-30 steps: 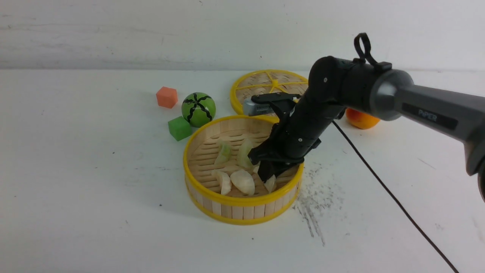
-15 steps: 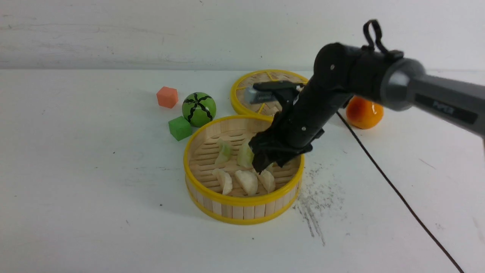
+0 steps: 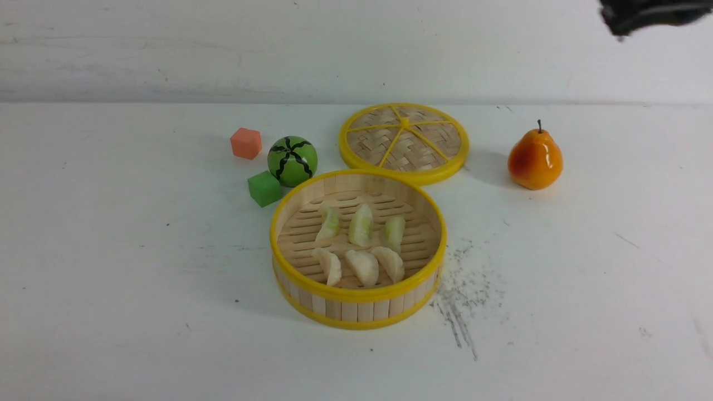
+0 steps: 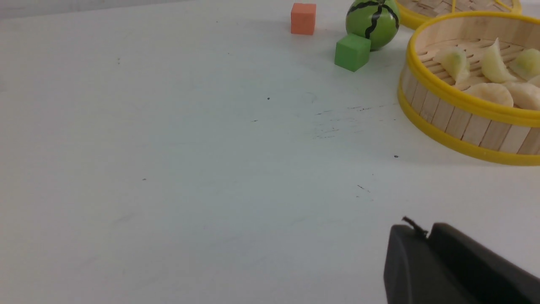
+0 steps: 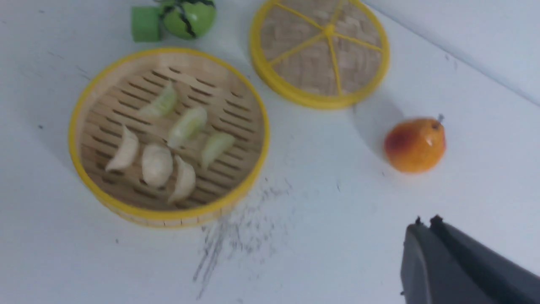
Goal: Put the dumplings into the steamer on the white table.
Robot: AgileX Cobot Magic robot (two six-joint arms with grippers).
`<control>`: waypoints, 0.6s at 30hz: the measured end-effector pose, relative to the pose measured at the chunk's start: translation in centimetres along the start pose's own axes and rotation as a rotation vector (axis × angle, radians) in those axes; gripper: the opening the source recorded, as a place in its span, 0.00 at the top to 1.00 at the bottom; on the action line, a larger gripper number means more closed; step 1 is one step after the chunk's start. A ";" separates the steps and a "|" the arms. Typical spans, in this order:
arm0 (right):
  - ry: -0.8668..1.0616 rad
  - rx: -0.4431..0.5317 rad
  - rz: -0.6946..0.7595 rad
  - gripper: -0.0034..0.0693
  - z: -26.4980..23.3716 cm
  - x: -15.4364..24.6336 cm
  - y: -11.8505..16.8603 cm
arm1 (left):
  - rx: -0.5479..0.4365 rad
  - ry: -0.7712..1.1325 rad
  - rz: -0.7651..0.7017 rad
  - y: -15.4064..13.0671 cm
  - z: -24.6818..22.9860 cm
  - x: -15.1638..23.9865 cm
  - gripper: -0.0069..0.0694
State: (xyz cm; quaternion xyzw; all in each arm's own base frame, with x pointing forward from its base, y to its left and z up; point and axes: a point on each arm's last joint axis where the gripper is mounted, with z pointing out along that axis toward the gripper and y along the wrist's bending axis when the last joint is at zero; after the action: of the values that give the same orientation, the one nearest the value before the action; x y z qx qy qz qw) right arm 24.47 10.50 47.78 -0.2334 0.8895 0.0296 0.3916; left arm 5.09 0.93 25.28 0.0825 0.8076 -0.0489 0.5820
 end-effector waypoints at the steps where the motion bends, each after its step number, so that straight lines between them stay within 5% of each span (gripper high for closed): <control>1: 0.017 0.006 0.015 0.98 -0.5 1.3 0.0 | 0.000 0.000 0.000 0.0 0.0 0.0 0.83; 9: 0.288 -0.059 0.123 0.98 4.8 12.7 2.2 | 0.001 -0.001 0.000 0.0 0.0 0.0 0.82; 18: 0.568 -0.124 0.165 0.97 8.9 20.6 4.0 | 0.001 -0.001 0.000 0.0 0.0 0.0 0.82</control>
State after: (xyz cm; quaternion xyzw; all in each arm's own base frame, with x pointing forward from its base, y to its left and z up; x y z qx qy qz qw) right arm 16.75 8.10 26.52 -0.1827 0.9759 0.0492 0.1085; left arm 5.09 0.92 25.29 0.0826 0.8073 -0.0492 0.5823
